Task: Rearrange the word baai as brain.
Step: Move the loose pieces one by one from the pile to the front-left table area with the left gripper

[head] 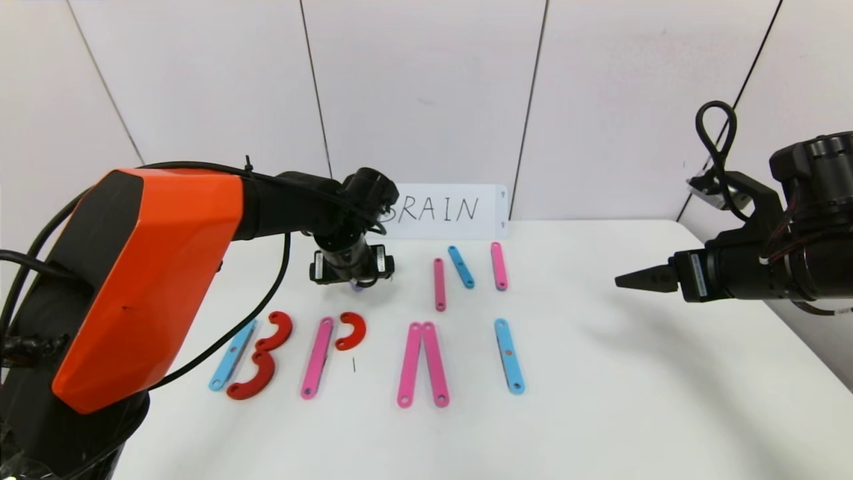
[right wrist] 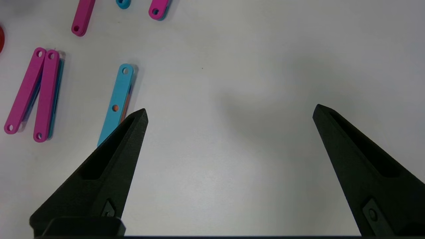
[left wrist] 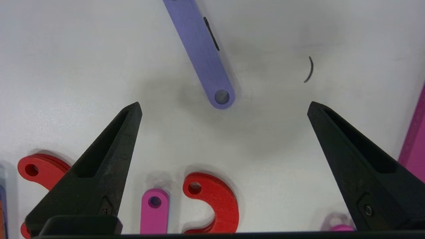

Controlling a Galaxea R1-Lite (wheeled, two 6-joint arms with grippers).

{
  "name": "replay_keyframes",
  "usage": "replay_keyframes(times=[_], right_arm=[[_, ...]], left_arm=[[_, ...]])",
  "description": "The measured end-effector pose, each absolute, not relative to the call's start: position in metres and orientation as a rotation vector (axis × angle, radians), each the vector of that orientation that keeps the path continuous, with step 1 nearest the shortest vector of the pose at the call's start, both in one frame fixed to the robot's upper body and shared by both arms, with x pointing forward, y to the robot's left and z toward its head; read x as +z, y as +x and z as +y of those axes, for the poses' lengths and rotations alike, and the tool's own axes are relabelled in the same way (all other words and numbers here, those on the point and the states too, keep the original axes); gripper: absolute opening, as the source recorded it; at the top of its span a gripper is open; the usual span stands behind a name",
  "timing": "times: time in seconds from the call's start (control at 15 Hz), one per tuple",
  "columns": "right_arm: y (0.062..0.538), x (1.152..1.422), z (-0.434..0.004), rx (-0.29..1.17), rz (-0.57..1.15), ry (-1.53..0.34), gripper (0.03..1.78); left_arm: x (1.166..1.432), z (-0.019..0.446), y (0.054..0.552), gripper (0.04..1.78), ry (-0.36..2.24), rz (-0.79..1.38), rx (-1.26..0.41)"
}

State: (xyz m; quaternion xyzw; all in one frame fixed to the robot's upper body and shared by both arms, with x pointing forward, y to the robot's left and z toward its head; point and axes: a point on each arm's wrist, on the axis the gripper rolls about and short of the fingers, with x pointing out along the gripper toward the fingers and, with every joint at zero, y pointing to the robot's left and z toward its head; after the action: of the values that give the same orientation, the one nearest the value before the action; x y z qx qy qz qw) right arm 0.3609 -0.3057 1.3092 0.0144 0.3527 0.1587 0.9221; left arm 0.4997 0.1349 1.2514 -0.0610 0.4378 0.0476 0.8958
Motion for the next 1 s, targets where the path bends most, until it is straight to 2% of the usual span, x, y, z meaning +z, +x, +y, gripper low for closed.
replay_keyframes(times=[0.4, 1.0], right_arm=[[0.361, 1.309, -0.306, 0.327, 0.725, 0.029, 1.74], [0.36, 1.307, -0.305, 0.329, 0.731, 0.028, 1.74]], left_arm=[[1.231, 0.135, 0.512, 1.75, -0.113, 0.858, 0.195], [1.228, 0.141, 0.521, 1.75, -0.146, 0.806, 0.24]])
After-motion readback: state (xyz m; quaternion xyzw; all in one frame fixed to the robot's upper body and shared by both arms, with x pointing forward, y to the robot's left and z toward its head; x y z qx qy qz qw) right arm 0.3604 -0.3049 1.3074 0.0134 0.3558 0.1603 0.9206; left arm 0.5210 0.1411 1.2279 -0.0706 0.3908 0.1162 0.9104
